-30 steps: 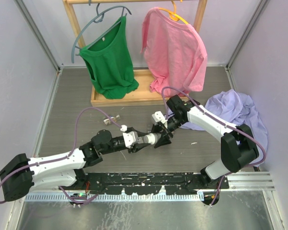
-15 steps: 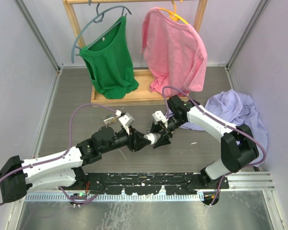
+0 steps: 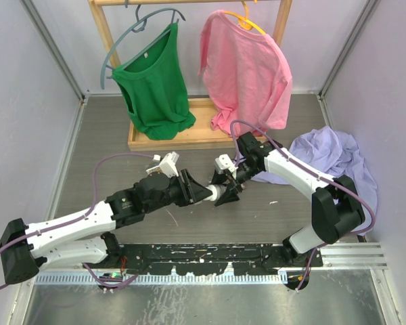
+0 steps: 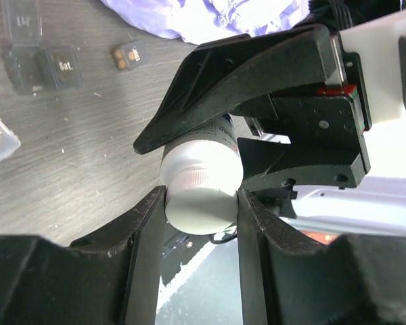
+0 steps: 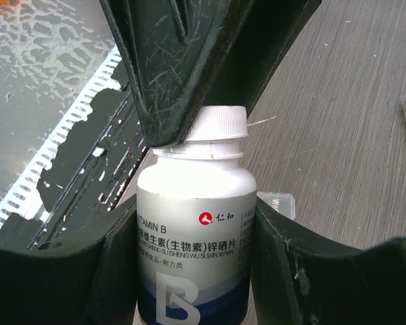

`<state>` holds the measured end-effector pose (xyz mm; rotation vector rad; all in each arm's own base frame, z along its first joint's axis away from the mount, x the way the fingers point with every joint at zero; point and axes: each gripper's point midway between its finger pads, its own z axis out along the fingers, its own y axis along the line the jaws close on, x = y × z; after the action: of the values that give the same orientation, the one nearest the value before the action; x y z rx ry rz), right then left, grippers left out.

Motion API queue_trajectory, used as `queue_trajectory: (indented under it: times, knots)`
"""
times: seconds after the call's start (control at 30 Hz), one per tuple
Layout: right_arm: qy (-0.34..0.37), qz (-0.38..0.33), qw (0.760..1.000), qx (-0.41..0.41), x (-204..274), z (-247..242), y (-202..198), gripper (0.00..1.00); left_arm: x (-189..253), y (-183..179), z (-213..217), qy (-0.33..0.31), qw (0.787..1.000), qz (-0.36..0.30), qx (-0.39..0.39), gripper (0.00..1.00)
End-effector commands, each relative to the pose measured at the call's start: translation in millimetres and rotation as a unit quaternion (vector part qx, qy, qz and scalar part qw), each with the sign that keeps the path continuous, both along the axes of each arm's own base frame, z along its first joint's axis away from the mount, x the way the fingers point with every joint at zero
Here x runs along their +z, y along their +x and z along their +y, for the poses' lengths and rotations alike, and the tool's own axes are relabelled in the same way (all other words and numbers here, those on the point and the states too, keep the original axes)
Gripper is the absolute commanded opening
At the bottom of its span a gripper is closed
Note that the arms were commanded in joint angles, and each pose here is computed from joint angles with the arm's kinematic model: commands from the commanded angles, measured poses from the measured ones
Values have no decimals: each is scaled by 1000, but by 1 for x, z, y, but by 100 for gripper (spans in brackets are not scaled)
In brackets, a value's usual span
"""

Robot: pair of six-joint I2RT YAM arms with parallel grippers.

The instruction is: Sort the pills into containers

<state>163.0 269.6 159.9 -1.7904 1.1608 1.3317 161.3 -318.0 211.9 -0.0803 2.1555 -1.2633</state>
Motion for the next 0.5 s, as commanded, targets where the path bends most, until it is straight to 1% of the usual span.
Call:
queue_trajectory:
  times: [0.0, 0.2, 0.47]
  knots:
    - [-18, -2, 1000, -2, 1, -6, -4, 1, 40, 22, 4, -67, 994, 29, 82, 2]
    - [-17, -2, 1000, -2, 2, -6, -4, 1, 43, 20, 2, -83, 992, 48, 82, 6]
    - [-15, -2, 1000, -1, 3, -6, -4, 1, 42, 17, 7, -121, 985, 78, 99, 8]
